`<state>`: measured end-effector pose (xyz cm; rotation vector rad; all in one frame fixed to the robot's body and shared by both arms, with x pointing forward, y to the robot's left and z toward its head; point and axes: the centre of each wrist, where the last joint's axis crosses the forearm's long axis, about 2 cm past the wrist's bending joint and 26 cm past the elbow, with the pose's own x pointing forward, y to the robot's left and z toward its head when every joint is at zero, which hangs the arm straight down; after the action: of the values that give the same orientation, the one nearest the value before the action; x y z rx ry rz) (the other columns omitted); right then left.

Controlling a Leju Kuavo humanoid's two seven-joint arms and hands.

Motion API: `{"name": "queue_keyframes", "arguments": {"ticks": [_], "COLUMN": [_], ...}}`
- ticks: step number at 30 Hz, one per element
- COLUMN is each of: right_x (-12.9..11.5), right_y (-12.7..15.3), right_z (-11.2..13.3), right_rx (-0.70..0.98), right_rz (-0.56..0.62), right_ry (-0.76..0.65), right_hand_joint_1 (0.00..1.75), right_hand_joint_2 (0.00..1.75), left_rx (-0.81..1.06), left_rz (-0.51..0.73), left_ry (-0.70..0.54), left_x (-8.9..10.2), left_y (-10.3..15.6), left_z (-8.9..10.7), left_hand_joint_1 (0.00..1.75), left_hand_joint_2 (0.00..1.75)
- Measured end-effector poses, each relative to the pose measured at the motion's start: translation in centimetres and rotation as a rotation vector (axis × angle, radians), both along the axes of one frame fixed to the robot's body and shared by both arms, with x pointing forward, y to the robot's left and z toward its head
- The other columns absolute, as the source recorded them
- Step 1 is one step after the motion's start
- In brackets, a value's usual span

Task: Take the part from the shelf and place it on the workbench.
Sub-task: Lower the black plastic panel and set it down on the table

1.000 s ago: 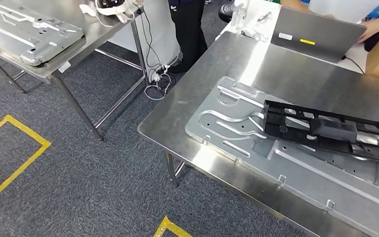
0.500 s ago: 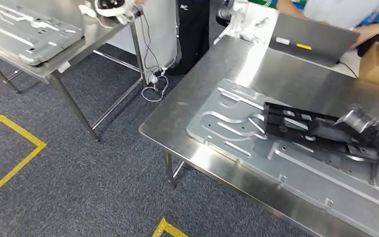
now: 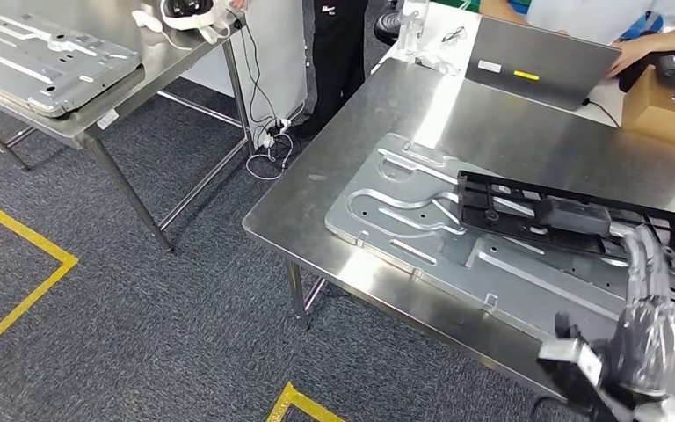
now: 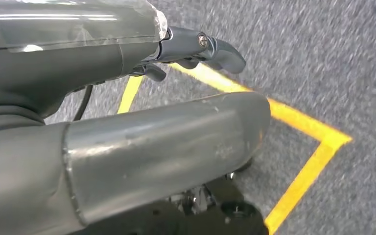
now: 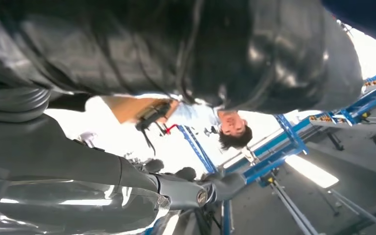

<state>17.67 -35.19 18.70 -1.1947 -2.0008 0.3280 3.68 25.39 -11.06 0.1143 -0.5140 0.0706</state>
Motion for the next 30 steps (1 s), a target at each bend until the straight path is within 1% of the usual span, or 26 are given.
{"name": "queue_keyframes", "arguments": {"ticks": [4, 10, 14, 19, 24, 27, 30], "right_x": [-2.5, -5.0, -5.6, -7.3, -8.7, -9.0, -9.3], "right_y": [1.7, 3.2, 3.7, 4.0, 4.2, 4.3, 4.2], "right_z": [-0.8, -1.5, -1.5, -2.3, -3.4, -3.8, -4.4], "right_rx": [0.058, 0.129, 0.167, 0.238, 0.334, 0.359, 0.395], "right_rz": [-0.012, -0.031, -0.019, 0.015, -0.032, -0.056, -0.113], "right_ry": [-0.020, 0.008, 0.010, 0.033, 0.063, 0.075, 0.100], "right_hand_joint_1": [0.00, 0.00, 0.00, 0.00, 0.00, 0.00, 0.00], "right_hand_joint_2": [0.00, 0.00, 0.00, 0.00, 0.00, 0.00, 0.00], "left_rx": [0.005, 0.007, 0.006, 0.015, 0.013, 0.004, 0.004], "left_rz": [0.010, 0.024, 0.031, 0.048, 0.065, 0.069, 0.073], "left_ry": [0.002, -0.002, -0.009, -0.003, 0.001, -0.002, -0.003], "left_x": [-0.1, 0.2, 0.5, 0.3, 0.2, 0.3, 0.4], "left_y": [0.0, 0.0, -0.2, -0.2, -0.4, -0.8, -0.9], "left_z": [0.0, 0.0, 0.1, 0.1, 0.1, 0.1, 0.1], "left_hand_joint_1": [0.00, 0.00, 0.00, 0.00, 0.00, 0.00, 0.00], "left_hand_joint_2": [0.00, 0.00, 0.00, 0.00, 0.00, 0.00, 0.00]}}
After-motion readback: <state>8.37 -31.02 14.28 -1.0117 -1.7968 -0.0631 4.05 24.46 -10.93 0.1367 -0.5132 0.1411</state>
